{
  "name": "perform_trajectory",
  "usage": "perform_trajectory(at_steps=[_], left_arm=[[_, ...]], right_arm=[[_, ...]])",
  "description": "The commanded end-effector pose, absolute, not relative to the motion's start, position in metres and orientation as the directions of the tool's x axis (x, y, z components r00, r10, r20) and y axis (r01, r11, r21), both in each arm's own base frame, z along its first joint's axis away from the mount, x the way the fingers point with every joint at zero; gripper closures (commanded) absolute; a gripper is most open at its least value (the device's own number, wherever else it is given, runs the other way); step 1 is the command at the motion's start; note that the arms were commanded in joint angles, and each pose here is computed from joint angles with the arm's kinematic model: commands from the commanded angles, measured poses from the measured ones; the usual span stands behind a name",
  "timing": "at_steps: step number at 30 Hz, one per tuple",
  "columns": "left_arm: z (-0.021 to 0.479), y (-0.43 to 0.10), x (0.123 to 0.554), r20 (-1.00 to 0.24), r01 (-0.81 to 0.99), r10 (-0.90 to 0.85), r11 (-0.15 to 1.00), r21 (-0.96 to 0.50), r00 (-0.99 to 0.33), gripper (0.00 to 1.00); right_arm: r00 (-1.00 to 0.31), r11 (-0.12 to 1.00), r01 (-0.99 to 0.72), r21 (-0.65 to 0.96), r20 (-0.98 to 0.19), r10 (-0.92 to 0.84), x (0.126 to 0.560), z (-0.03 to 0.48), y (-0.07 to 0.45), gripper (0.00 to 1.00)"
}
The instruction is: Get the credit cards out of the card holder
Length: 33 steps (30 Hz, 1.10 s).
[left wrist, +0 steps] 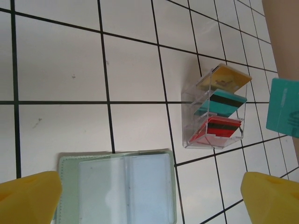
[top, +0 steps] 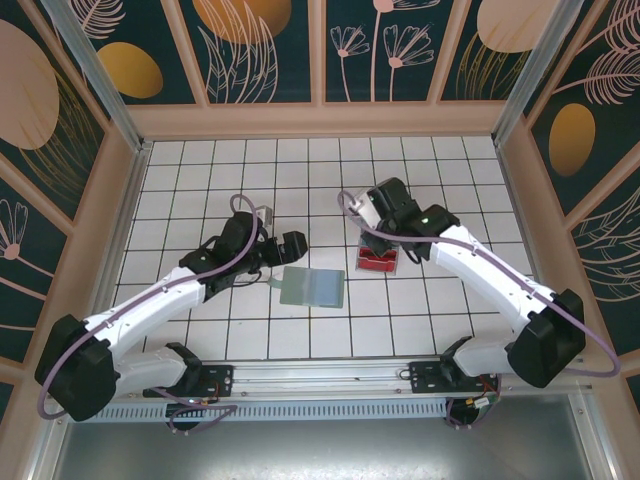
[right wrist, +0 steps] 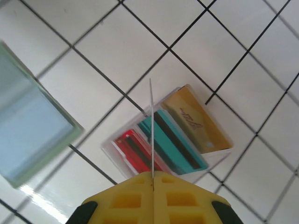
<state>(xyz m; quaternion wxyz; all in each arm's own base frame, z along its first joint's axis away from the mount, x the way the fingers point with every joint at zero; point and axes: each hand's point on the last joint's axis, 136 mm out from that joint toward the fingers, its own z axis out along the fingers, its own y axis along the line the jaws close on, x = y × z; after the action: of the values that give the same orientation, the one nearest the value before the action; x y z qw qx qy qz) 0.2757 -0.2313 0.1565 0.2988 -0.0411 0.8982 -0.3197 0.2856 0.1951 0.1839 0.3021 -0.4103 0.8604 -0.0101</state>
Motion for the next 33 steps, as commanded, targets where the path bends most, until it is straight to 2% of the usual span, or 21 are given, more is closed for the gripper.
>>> perform_trajectory(at_steps=[1, 8, 16, 23, 33], left_arm=[[0.152, -0.221, 0.276, -0.522, 0.096, -0.273, 0.813, -0.574, -0.808, 0.02], [0.151, -0.218, 0.275, -0.527, 0.094, -0.272, 0.819, -0.566, -0.805, 0.02], [0.146, -0.213, 0.271, -0.527, 0.086, -0.271, 0.827, -0.556, -0.806, 0.01], [0.145, -0.209, 0.27, -0.53, 0.076, -0.277, 0.831, -0.55, -0.801, 0.01], [0.143, -0.209, 0.27, -0.528, 0.077, -0.275, 0.831, -0.551, -0.803, 0.01]], right_arm=[[-0.344, 0.452, -0.755, -0.475, -0.3, -0.89, 0.288, 0.167, 0.171, 1.0], [-0.254, 0.328, -0.764, -0.555, -0.208, -0.945, 0.306, 0.151, 0.171, 1.0], [-0.222, 0.268, -0.81, -0.521, -0.15, -0.964, 0.3, 0.117, 0.169, 1.0], [-0.241, 0.271, -0.81, -0.52, -0.126, -0.962, 0.301, 0.096, 0.159, 1.0], [-0.225, 0.248, -0.806, -0.538, -0.109, -0.968, 0.31, 0.094, 0.162, 1.0]])
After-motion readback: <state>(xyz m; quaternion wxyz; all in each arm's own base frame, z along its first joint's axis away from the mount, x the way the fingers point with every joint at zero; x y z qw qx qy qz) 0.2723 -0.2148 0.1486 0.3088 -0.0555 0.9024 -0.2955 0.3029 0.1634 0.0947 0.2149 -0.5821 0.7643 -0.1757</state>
